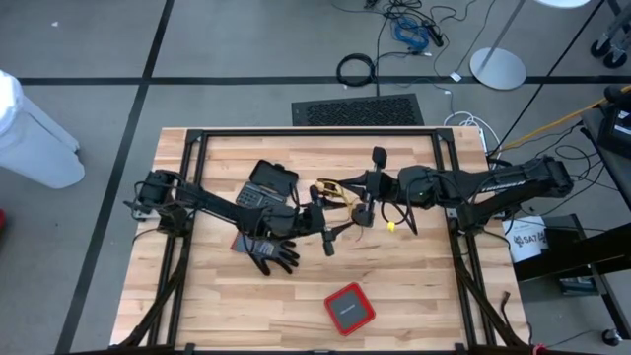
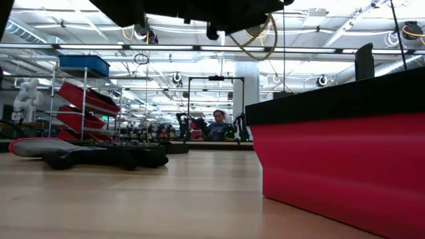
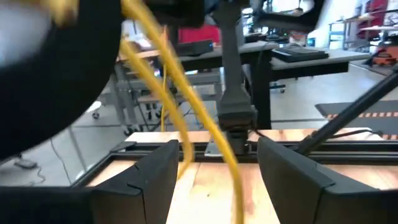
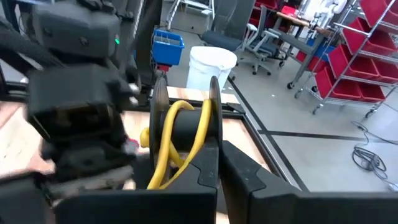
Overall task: Coil cords
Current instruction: Uncoil the yellow wire from the spool, then coil the yellow wire onto the spool
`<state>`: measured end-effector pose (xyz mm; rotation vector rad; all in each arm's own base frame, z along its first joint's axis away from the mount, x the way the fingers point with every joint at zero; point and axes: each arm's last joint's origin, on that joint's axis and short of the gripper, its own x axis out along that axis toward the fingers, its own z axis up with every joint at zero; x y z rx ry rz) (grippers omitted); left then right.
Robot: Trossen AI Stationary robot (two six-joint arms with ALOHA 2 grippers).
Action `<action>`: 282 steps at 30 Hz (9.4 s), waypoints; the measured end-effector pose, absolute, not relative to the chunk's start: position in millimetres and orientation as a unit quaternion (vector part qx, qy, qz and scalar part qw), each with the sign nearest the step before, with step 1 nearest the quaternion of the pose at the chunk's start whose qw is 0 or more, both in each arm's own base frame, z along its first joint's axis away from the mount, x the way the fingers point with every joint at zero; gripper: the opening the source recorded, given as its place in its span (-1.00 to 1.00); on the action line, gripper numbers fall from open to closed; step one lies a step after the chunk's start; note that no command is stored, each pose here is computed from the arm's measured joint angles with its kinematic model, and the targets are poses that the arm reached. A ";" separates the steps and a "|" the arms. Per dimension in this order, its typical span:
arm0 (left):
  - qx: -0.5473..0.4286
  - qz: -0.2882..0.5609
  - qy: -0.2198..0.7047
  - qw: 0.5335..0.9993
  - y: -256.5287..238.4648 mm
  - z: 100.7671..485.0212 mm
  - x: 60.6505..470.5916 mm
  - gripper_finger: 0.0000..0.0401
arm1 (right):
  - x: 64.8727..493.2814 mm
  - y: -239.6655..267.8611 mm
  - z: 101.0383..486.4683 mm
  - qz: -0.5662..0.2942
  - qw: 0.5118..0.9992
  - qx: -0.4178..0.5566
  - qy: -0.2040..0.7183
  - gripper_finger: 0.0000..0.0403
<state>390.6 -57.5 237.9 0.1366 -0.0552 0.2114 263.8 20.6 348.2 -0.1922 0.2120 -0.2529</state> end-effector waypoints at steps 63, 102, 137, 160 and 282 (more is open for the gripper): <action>0.112 0.108 0.003 0.988 -81.3 254.7 345.3 -0.07 | 228.0 27.6 328.2 0.021 0.954 -0.128 0.272 -1.00; 0.125 0.129 -0.111 0.977 -42.5 284.7 345.8 -0.99 | 236.4 22.7 323.2 -0.089 0.938 -0.178 0.283 -0.59; 0.141 0.161 -0.160 0.963 -44.5 295.9 341.2 -1.00 | 271.1 23.6 191.8 -0.060 0.984 -0.035 0.163 -0.54; 0.161 0.165 -0.146 0.962 -52.1 294.1 340.5 -1.00 | 264.3 29.2 198.1 -0.001 0.985 0.027 0.172 -0.54; 0.307 0.273 0.069 0.909 -72.0 223.5 360.2 -1.00 | 243.3 60.5 293.2 -0.180 0.915 -0.107 0.345 -1.00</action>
